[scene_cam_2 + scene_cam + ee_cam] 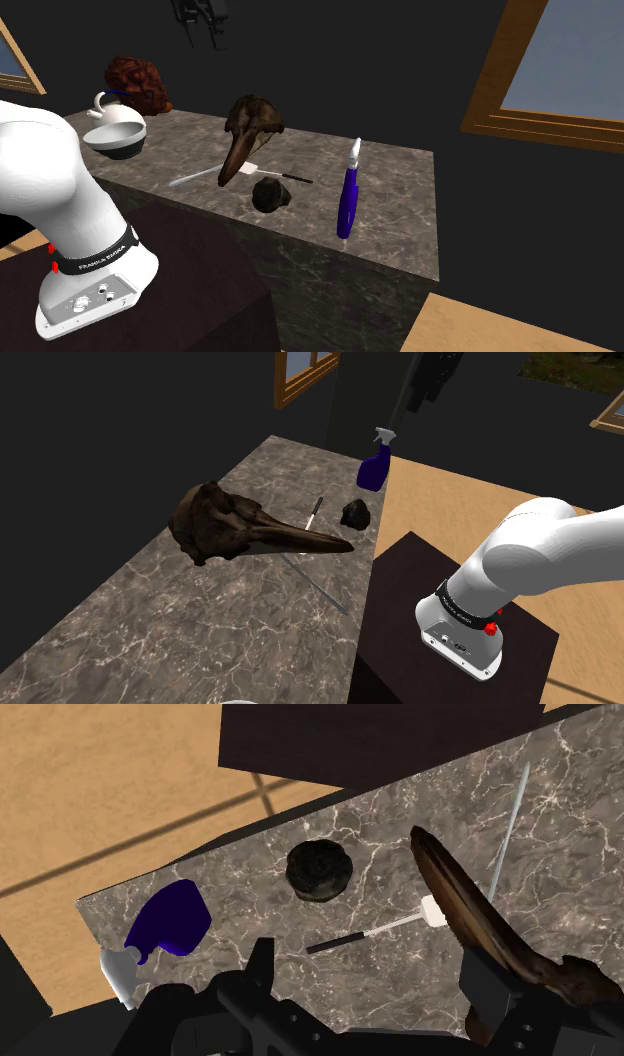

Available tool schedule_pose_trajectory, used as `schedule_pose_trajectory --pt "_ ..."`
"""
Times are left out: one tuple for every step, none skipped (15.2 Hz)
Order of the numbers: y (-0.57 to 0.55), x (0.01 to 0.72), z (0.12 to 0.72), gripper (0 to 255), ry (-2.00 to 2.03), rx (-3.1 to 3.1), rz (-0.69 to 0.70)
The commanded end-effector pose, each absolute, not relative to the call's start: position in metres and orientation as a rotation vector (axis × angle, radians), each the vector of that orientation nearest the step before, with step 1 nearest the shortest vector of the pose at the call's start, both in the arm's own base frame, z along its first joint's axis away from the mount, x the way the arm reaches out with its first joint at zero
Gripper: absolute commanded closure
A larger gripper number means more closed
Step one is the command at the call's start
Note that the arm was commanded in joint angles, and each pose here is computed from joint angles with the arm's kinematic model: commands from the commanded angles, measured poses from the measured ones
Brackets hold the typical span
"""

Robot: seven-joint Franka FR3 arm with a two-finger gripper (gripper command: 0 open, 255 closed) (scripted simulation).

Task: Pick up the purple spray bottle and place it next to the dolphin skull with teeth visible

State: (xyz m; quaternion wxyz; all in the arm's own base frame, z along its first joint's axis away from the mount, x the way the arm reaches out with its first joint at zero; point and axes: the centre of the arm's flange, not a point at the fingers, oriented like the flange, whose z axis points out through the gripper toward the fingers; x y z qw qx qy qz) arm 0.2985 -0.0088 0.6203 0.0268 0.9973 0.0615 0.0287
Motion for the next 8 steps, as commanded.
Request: schedule_pose_trajectory --pt "-0.009 0.299 0.620 0 0.190 3.081 0.089" --pt "-0.020 0.304 0.615 0 0.207 3.083 0.084" --pt "-0.031 0.310 0.609 0 0.224 3.085 0.079" --pt "-0.042 0.316 0.603 0 0.241 3.086 0.074" --pt "-0.053 0.322 0.597 0 0.258 3.088 0.069" --pt "-0.063 0.329 0.591 0 0.275 3.089 0.063" --pt "-0.074 0.335 0.585 0 0.292 3.091 0.058" --pt "-0.085 0.341 0.580 0 0.309 3.092 0.053"
